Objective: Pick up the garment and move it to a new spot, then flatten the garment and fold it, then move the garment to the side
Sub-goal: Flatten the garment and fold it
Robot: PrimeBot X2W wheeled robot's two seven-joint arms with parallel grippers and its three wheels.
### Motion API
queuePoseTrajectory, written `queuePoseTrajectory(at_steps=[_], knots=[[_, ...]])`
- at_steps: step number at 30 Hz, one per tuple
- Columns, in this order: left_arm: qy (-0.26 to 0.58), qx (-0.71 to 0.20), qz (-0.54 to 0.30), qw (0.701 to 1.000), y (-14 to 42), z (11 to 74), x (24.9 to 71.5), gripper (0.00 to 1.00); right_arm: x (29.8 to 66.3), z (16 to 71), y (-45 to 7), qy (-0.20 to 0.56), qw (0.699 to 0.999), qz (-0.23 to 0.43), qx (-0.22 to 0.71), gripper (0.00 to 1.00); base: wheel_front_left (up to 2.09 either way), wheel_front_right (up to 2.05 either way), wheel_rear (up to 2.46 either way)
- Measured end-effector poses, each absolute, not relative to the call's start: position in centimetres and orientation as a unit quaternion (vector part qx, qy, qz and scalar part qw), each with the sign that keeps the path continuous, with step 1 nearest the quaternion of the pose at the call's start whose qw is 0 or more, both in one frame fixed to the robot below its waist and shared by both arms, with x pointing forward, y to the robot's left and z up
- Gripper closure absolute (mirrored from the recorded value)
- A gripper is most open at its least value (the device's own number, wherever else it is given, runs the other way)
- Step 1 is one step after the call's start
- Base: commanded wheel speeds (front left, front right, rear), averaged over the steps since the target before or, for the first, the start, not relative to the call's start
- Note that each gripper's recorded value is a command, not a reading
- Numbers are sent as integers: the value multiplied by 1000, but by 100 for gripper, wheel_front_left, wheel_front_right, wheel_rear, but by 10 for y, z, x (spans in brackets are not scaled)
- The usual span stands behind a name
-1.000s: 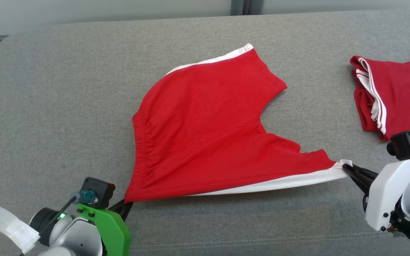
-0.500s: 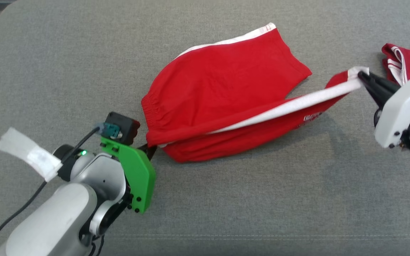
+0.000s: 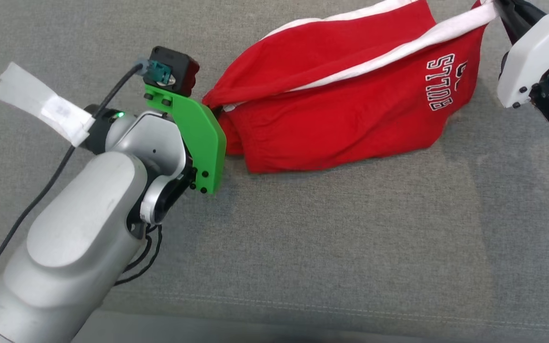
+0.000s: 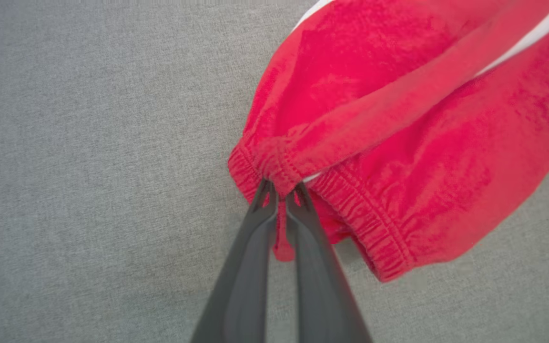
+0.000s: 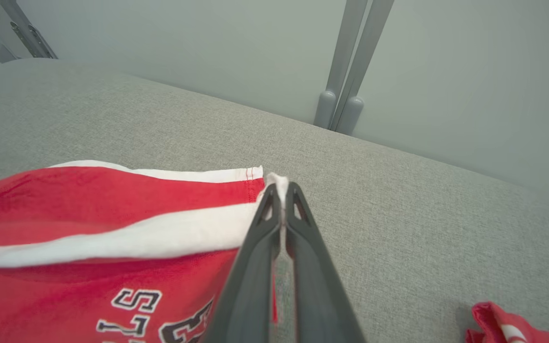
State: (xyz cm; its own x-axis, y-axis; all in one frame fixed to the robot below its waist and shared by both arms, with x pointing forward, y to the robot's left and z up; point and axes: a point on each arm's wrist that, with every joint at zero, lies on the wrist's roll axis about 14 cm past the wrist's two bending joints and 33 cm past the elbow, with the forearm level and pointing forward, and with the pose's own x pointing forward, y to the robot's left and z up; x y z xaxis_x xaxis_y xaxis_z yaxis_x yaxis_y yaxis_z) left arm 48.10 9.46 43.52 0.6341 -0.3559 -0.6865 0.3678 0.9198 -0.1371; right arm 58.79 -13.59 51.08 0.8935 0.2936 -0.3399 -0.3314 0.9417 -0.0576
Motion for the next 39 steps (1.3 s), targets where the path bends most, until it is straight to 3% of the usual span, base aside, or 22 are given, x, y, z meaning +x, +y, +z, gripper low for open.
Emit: queuePoseTrajectory(at_steps=[16, 34, 35, 36, 37, 39], knots=[[389, 5, -161, 907, 111, 420, 522, 100, 640, 479, -111, 135, 977, 161, -33, 100, 0, 0, 0], [393, -3, -131, 910, 118, 409, 545, 100, 665, 454, -96, 142, 977, 156, -32, 100, 0, 0, 0], [385, -4, -130, 914, 118, 410, 547, 66, 666, 454, -95, 140, 977, 156, -29, 69, 0, 0, 0], [372, -7, -127, 919, 118, 413, 551, 0, 668, 454, -94, 138, 978, 155, -26, 13, 0, 0, 0], [363, -7, -123, 924, 119, 416, 555, 0, 670, 455, -92, 135, 979, 155, -22, 0, 0, 0, 0], [355, -10, -120, 927, 119, 417, 558, 0, 674, 457, -90, 127, 980, 154, -18, 0, 0, 0, 0]])
